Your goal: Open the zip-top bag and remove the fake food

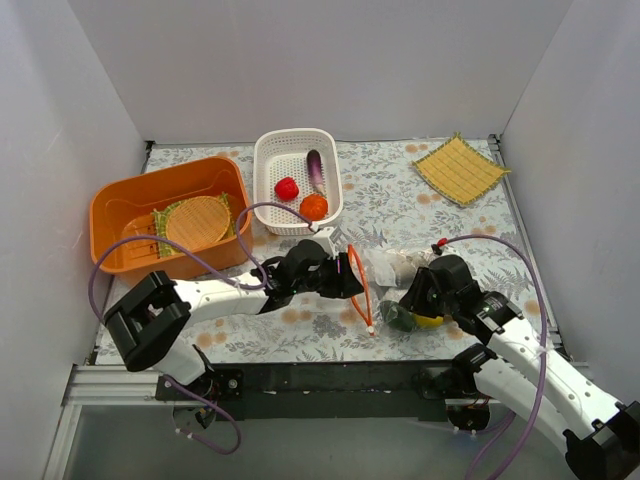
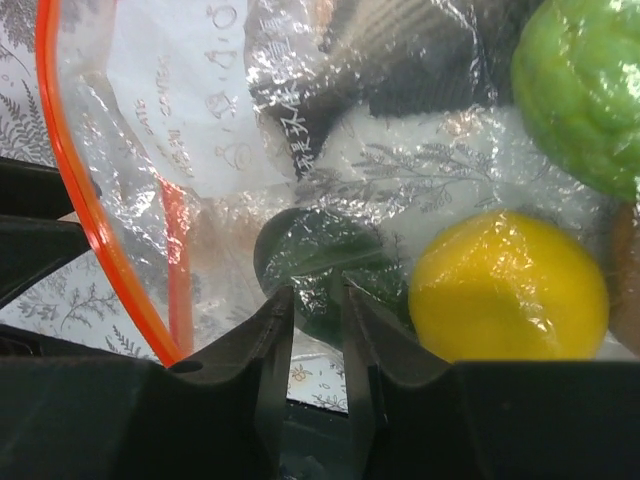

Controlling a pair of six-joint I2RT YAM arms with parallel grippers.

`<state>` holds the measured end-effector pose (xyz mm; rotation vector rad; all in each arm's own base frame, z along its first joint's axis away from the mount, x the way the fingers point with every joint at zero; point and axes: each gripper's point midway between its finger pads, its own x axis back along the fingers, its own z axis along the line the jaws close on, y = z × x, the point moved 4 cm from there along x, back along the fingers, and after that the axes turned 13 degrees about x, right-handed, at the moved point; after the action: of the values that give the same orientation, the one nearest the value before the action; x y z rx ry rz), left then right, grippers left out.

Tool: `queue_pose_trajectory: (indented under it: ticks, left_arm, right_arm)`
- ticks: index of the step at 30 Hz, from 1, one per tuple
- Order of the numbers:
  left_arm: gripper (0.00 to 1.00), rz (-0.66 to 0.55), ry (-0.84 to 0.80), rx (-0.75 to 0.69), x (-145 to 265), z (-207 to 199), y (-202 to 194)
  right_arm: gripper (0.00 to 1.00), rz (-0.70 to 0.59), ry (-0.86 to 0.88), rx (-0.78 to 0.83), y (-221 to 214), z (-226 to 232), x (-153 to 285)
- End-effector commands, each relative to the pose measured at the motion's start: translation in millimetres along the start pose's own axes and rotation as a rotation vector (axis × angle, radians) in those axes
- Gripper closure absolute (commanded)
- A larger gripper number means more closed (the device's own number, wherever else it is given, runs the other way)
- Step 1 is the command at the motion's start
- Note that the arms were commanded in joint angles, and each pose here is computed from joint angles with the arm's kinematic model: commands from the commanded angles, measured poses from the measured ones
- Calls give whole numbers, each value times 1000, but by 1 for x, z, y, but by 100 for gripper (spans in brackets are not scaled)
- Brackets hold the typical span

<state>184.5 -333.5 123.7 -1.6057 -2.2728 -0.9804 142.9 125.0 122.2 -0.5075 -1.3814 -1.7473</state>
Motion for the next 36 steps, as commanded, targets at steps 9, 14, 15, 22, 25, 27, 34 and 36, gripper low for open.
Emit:
queue_pose_trajectory:
  ticks: [9,14,15,22,25,27,34,36]
  left_arm:
    - [56,105,-155,-30,-41,-13,-27]
    - [48,161,-201,-66,-48,-19,-42]
    - [48,173,-201,-67,-49,-18,-45]
    - [40,197,-258,-98,-39,-22,-58]
    - [35,212,-249,-95,-42,-19,-60]
    - [32,213,-244,-95,-44,-19,-61]
    - [20,184,-164,-94,-53,-12,-56]
    - [19,184,-151,-94,-57,-12,-56]
  right_arm:
    - [68,82,10,-70,-27,-2,-8]
    - [68,96,-25,-81,-34,-9,-13]
    - [68,102,-30,-81,-36,-10,-14]
    - [70,106,-48,-80,-39,-13,-24]
    - [72,107,-57,-72,-38,-14,-26]
    - [81,106,-63,-65,-37,-15,-26]
    - [98,99,-151,-57,-38,-28,-22]
    - [98,111,-142,-58,-43,-29,-25]
